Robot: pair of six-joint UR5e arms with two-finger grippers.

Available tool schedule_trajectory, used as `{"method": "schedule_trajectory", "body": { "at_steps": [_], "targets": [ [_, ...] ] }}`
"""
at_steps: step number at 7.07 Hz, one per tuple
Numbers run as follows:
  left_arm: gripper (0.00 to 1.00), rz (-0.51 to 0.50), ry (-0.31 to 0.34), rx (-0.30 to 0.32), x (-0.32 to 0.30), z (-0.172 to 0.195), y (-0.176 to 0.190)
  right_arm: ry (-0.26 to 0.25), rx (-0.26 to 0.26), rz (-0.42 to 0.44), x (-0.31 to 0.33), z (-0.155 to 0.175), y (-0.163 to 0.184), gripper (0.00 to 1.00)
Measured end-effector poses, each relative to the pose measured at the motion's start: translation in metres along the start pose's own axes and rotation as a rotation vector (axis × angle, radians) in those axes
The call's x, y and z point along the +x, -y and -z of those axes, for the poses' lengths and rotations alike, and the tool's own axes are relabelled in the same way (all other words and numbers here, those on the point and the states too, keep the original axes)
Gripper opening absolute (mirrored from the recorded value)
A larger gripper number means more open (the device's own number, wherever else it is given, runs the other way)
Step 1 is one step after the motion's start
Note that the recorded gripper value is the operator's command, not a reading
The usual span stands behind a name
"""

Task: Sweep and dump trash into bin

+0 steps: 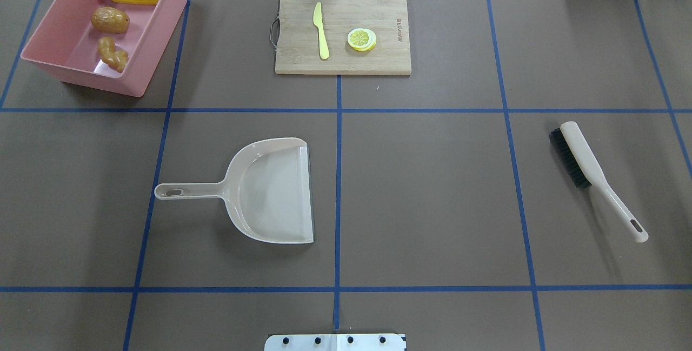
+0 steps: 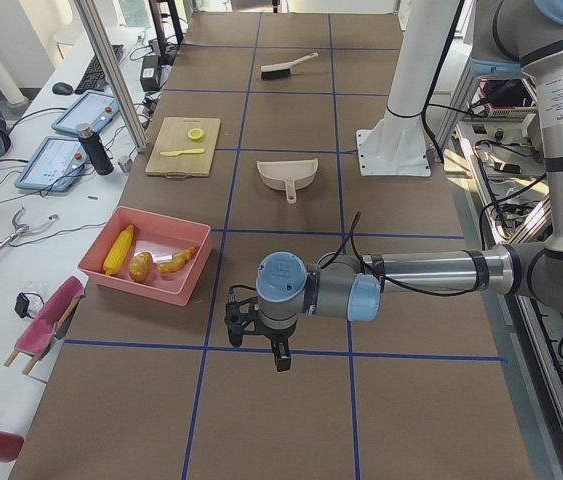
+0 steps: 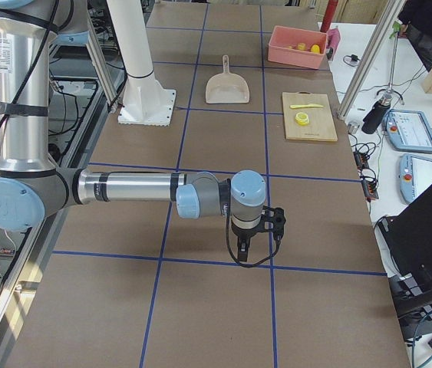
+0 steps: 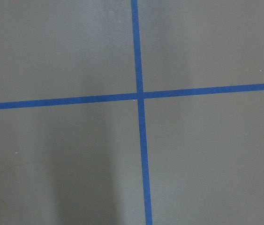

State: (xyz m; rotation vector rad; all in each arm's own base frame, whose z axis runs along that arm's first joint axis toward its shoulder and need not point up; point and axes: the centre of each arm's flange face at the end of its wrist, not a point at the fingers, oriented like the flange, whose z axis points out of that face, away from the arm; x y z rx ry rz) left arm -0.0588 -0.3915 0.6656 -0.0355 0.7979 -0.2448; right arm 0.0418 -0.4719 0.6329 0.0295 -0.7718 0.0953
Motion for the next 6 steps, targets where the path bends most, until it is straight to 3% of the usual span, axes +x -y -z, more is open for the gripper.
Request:
{"method": "schedule_trajectory", "body": {
  "at_steps": [6],
  "targets": [
    [0.99, 0.019, -0.003, -0.014, -0.0101, -0.0046, -0.0119, 0.001, -0.002, -0.002, 0.0006, -0.0006, -0.0002, 1.0]
  ]
}}
